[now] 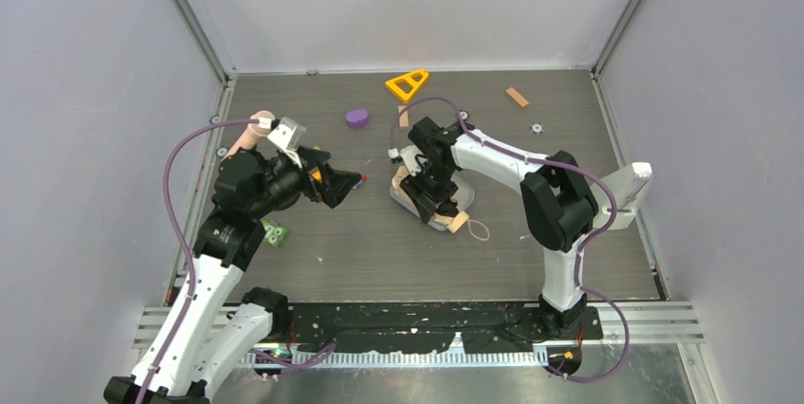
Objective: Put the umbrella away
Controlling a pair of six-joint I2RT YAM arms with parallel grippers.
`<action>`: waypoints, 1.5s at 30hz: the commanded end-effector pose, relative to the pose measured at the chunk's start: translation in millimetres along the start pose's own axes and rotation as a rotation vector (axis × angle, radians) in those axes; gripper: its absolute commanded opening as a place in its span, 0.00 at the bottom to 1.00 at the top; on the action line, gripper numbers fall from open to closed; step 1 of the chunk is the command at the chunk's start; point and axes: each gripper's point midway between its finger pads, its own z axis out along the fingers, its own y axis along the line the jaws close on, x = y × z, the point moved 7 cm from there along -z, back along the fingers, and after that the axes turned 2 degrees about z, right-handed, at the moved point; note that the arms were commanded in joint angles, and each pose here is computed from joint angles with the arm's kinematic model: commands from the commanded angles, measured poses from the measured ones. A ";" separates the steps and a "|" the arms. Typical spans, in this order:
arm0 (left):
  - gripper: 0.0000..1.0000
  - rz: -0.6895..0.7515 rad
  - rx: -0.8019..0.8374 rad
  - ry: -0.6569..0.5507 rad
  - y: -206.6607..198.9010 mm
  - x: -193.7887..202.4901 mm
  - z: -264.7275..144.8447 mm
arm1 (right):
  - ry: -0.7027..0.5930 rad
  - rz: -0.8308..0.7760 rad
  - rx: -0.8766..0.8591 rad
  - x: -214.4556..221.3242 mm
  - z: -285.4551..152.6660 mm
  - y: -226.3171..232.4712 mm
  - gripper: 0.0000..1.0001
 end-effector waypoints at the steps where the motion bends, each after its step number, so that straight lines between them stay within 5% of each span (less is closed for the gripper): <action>1: 1.00 0.005 0.007 -0.018 -1.0 -3.7 -0.6 | -0.076 -0.007 0.061 -15.1 -13.5 -2.4 0.69; 8: 1.00 0.007 0.005 -0.018 -0.7 -3.6 -0.7 | -0.115 -0.010 0.178 -14.9 -26.6 -10.4 0.99; 20: 0.99 0.000 0.001 -0.010 0.4 -1.8 0.4 | -0.395 -0.217 0.424 -13.9 -63.0 28.9 0.99; 33: 1.00 -0.005 -0.004 -0.005 1.5 -0.4 1.3 | -0.317 -0.240 0.502 -14.6 -12.4 21.0 0.72; 41: 1.00 -0.009 -0.005 -0.001 2.1 0.2 2.3 | -0.243 -0.268 0.468 -3.3 23.0 13.8 0.63; 45: 1.00 -0.010 -0.007 0.002 2.8 0.7 2.9 | -0.208 -0.278 0.457 -0.9 35.4 11.1 0.48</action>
